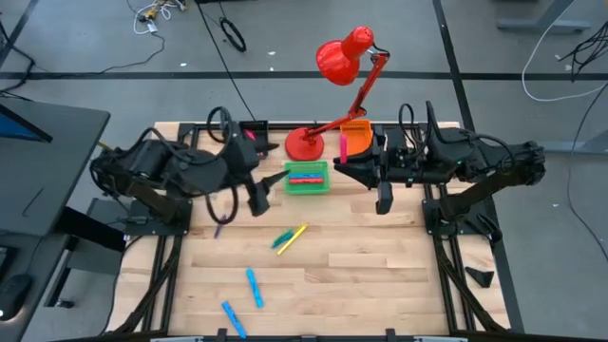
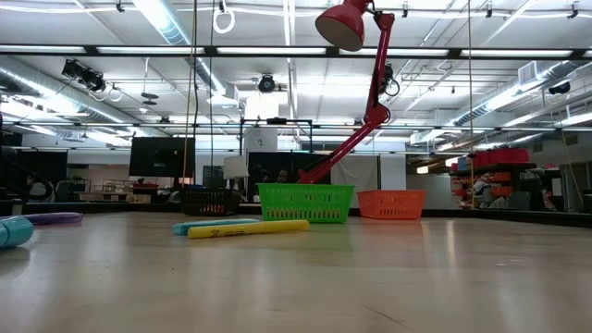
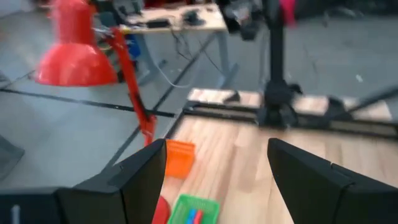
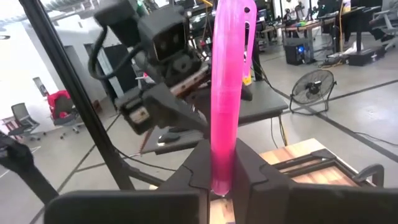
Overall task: Pick & Place Markers
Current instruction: Put the small pink highlighter into the orange basket
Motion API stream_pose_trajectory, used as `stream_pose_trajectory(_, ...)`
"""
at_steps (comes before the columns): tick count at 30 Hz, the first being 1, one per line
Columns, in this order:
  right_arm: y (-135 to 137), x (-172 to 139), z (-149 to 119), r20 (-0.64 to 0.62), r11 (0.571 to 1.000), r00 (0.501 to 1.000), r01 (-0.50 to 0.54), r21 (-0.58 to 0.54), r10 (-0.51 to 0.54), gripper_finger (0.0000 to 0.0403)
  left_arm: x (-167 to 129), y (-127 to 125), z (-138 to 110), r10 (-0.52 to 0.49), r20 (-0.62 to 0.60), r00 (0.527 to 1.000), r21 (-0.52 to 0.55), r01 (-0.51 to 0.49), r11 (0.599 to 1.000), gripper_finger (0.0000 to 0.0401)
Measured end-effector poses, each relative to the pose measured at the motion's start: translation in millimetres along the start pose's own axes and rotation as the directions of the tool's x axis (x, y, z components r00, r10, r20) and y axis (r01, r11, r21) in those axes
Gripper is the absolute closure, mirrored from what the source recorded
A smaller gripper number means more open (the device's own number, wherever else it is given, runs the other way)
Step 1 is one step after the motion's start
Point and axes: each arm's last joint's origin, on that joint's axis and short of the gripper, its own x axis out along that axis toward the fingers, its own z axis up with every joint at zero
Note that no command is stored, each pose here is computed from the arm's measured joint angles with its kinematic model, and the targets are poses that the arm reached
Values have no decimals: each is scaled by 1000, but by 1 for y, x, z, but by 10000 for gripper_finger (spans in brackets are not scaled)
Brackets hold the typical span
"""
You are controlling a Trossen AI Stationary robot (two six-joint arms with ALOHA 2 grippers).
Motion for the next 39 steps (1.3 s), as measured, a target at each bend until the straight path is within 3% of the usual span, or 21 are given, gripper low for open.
stream_pose_trajectory(4,0,0,-1,-10,1000,1000,-4,-1,4,382,-2,0,-22,-127,-34,991,46,129,991,117)
stream_pose_trajectory(8,2,-1,-1,-9,1000,1000,-14,-1,14,382,-8,9,-41,-205,71,976,-23,207,978,117)
stream_pose_trajectory(16,1,-2,-4,-34,999,999,37,-11,-37,382,-21,28,-79,-143,290,946,-221,212,952,117)
stream_pose_trajectory(20,1,-4,-10,-49,986,985,167,-26,-168,382,-25,35,-90,-85,313,946,-299,183,937,117)
stream_pose_trajectory(27,-6,-22,-32,-114,847,840,529,-44,-530,382,-23,36,-92,-44,303,952,-320,146,936,117)
stream_pose_trajectory(34,-20,-37,-48,-134,696,685,717,-49,-716,382,-20,39,-92,-20,296,955,-325,120,938,117)
stream_pose_trajectory(39,-31,-52,-59,-181,600,588,800,-12,-788,382,-19,40,-92,-16,295,955,-323,115,939,117)
